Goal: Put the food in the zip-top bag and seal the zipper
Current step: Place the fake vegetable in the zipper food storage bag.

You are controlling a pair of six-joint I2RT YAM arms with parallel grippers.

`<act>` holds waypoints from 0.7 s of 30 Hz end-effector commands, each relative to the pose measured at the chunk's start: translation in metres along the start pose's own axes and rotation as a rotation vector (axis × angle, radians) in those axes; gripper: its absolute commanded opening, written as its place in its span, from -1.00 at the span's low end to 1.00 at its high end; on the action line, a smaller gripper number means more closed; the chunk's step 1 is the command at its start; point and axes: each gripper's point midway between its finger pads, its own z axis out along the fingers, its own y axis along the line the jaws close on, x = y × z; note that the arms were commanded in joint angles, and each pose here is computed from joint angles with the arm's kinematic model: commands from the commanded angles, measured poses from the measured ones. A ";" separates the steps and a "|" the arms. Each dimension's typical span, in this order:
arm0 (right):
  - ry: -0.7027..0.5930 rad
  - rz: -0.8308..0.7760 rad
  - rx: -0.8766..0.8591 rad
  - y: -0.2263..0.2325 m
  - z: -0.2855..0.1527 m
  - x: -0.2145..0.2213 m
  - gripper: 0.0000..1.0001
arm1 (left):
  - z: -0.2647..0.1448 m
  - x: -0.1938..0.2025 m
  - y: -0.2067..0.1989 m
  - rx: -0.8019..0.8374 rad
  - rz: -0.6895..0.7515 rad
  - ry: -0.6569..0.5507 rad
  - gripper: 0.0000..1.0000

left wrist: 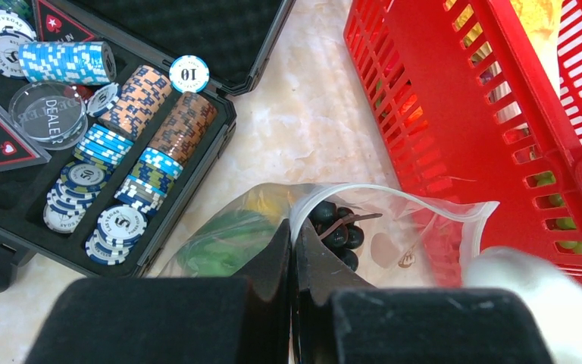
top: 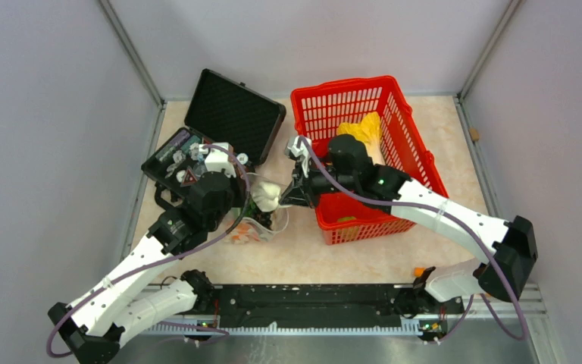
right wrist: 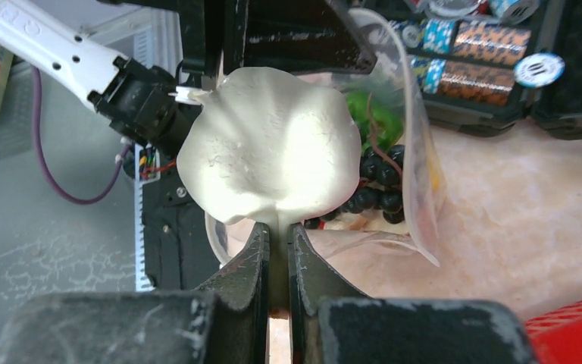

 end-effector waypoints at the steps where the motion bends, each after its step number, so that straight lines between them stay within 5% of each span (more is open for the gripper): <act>1: 0.057 -0.019 -0.084 0.007 0.015 0.007 -1.00 | 0.001 -0.017 -0.009 0.028 -0.028 -0.048 -0.97; 9: 0.065 0.018 0.017 -0.021 0.037 0.009 -0.99 | -0.001 -0.018 -0.007 0.026 -0.035 -0.056 -0.97; 16: 0.033 0.009 -0.075 0.000 0.040 -0.005 -0.93 | -0.002 -0.018 -0.006 0.022 -0.034 -0.057 -0.96; 21: 0.094 0.002 0.048 -0.015 0.042 0.003 -0.89 | -0.001 -0.018 -0.006 0.022 -0.036 -0.056 -0.97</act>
